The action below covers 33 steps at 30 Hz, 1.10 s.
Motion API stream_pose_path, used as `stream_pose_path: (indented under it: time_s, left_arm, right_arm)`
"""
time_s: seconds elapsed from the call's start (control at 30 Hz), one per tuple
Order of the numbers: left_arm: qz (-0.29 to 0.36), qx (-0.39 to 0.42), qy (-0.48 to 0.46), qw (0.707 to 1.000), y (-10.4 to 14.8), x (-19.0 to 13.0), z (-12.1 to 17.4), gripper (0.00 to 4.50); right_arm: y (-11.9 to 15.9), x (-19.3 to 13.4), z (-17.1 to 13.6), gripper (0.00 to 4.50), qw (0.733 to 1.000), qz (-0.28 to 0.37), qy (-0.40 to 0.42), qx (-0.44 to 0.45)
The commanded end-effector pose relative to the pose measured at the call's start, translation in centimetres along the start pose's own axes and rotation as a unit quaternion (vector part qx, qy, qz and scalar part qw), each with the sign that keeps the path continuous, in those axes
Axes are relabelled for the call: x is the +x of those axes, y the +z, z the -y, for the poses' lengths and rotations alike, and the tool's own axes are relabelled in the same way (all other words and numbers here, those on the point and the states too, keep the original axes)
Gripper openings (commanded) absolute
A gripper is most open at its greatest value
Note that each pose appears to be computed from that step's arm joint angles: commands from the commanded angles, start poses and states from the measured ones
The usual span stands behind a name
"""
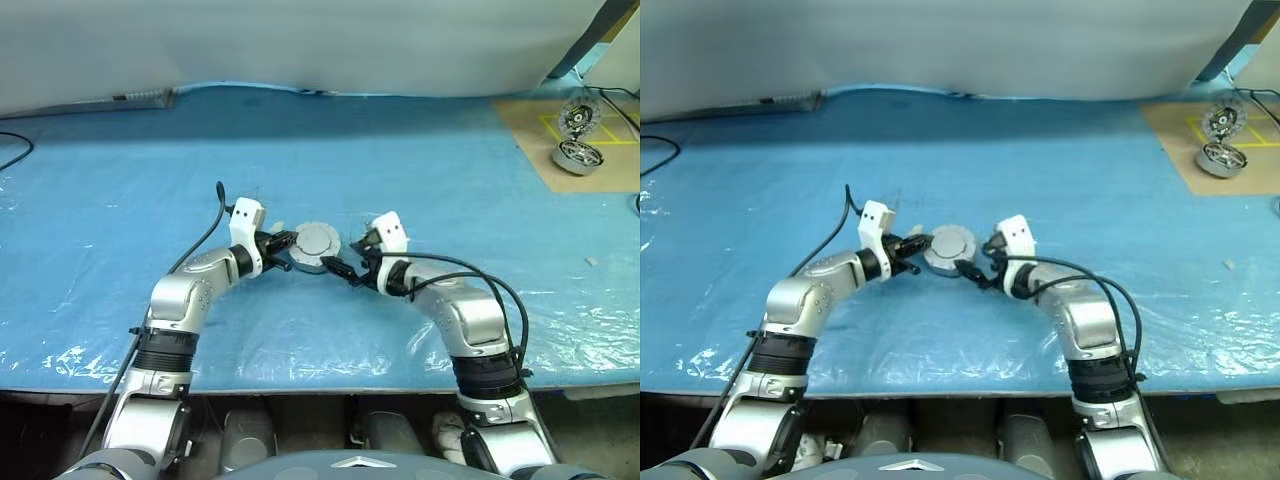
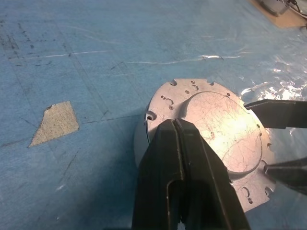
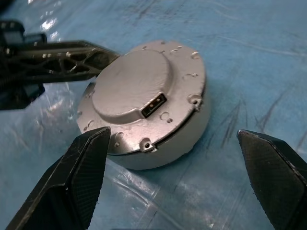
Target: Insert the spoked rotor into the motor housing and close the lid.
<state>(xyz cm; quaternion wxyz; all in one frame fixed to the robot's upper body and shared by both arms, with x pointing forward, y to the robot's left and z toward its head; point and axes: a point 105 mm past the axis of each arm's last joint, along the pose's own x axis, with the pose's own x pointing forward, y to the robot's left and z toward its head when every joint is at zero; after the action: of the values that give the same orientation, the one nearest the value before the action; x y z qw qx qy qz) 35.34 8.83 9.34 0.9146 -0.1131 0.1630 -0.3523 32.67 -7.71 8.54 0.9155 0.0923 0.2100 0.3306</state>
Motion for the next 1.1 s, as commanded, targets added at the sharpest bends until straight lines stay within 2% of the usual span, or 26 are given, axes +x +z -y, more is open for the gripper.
stream_pose_path:
  time_s: [0.03,0.23,0.6,0.7,0.9,1.0,1.1]
  left_arm:
    - [-0.013,0.003,-0.017,1.0,-0.7,0.6,1.0,0.0]
    - [-0.015,0.004,-0.021,1.0,-1.0,0.7,1.3,0.0]
    - [-0.014,0.002,-0.017,1.0,-1.3,0.6,1.5,0.0]
    - [-0.015,0.001,-0.017,1.0,-1.4,0.6,1.5,0.0]
    - [-0.019,0.0,-0.019,1.0,-1.7,0.6,1.6,0.0]
    - [-0.021,0.0,-0.019,1.0,-1.8,0.7,1.6,0.0]
    - [-0.022,-0.001,-0.021,1.0,-1.9,0.7,1.6,0.0]
  right_arm:
    - [1.5,-0.3,-0.6,4.48,0.997,0.028,0.012,0.077]
    - [1.1,0.6,-2.4,4.48,0.977,0.01,0.062,0.202]
    - [0.4,2.0,-4.0,4.48,0.939,-0.017,0.099,0.328]
    - [0.4,1.9,-4.0,3.84,0.923,-0.01,0.111,0.368]
    - [0.2,1.1,-3.5,1.9,0.905,-0.002,0.123,0.408]
    - [0.0,0.8,-3.1,1.19,0.901,0.0,0.118,0.418]
    - [-0.2,0.8,-3.1,1.14,0.902,-0.004,0.115,0.416]
